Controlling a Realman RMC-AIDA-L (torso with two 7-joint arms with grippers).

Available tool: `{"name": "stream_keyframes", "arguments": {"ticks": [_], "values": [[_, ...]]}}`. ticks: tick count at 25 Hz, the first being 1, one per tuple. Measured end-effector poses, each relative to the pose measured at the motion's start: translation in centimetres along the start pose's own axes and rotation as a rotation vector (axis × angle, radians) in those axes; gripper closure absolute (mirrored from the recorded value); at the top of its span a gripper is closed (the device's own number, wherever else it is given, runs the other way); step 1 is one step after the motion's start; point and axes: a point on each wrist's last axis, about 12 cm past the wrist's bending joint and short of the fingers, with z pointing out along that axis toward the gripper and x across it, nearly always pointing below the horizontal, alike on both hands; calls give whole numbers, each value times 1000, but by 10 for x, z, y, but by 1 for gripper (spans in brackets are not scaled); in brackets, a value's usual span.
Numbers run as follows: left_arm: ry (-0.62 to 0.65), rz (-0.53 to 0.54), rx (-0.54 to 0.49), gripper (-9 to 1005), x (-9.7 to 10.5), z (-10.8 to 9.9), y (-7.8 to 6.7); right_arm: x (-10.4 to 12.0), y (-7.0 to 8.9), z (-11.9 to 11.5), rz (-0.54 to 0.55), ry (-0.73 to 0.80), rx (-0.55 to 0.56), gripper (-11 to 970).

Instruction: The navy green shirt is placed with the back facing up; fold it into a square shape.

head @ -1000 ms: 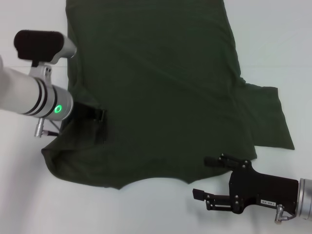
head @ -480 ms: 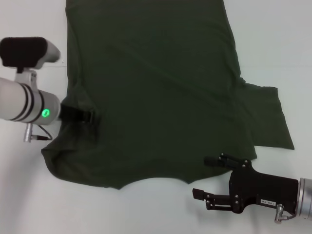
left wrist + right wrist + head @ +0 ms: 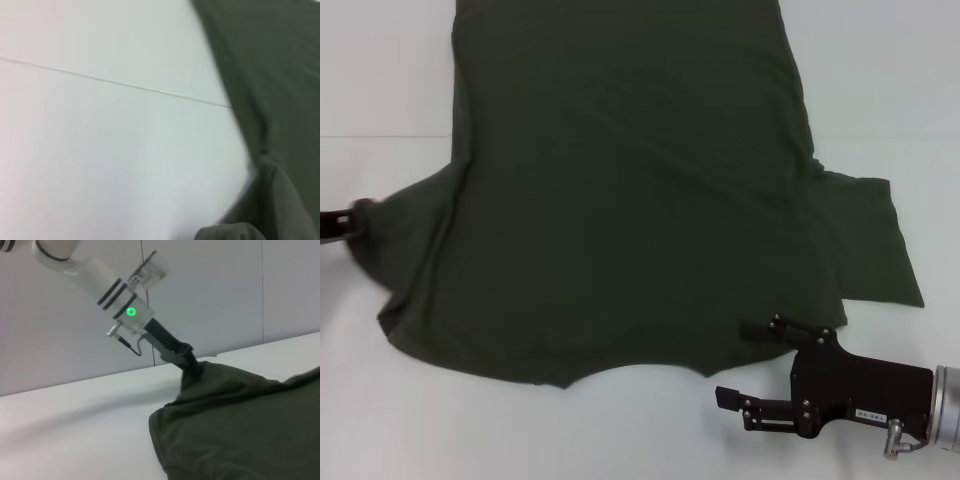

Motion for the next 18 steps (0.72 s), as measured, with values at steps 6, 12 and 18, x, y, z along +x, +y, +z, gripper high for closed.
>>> {"name": "stream_keyframes", "arguments": {"ticks": [6,12,18], "values": [[-53,-78,-52,968,1,-11,31,-1,-1,1,-1,-3,-2,35],[-67,-73,-59,968,-2,-12,32,-2,-1,2,-3,-6,-6,35],[-67,-33,-18,968,-7,-5,11,-1,0,1,2,-6,-4,35]]}}
